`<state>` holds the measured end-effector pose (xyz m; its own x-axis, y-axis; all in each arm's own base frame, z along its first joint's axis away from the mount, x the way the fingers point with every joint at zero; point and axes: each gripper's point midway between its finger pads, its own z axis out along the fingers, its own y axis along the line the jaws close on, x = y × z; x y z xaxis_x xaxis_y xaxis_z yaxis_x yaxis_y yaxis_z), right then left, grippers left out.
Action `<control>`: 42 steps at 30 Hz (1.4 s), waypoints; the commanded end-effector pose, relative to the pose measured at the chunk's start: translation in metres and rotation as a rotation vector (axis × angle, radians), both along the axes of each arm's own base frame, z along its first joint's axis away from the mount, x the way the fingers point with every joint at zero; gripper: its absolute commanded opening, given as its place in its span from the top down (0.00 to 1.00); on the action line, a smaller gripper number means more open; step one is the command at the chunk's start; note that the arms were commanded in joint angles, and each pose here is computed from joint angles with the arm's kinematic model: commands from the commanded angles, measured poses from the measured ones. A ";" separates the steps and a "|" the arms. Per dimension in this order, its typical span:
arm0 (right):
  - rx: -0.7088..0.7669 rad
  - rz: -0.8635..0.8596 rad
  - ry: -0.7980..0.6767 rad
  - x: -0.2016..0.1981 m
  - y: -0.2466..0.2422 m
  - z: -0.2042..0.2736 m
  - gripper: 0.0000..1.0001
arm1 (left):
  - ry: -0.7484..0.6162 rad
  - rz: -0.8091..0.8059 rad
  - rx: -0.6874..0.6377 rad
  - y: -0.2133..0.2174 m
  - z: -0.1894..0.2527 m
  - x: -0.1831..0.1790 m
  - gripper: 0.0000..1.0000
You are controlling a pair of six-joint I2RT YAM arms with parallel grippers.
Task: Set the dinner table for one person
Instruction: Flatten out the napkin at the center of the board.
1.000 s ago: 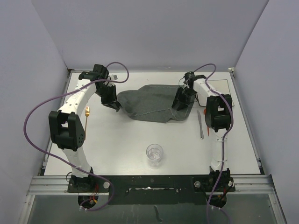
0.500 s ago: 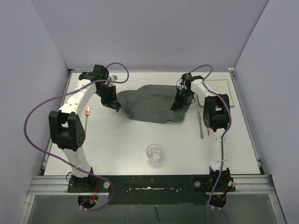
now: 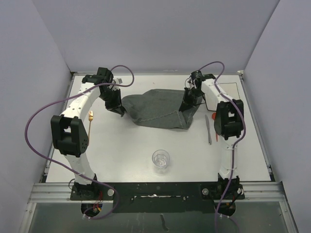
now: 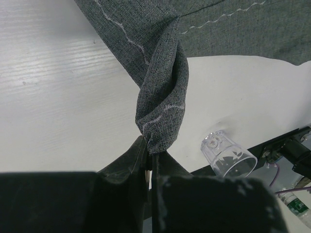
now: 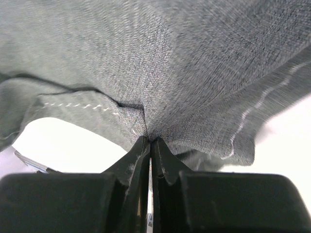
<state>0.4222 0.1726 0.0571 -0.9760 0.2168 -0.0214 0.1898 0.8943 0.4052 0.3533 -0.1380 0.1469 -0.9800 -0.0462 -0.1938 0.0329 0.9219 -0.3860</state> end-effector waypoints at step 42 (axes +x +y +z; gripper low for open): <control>-0.046 0.063 -0.084 -0.015 0.001 0.032 0.67 | -0.066 -0.046 -0.006 -0.009 0.014 0.004 1.00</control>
<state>0.3980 0.1668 0.0476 -0.9883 0.1524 0.0024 0.1441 0.9290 0.3409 0.3511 -0.1427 0.1465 -0.9802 -0.0241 -0.1967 0.0537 0.9229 -0.3812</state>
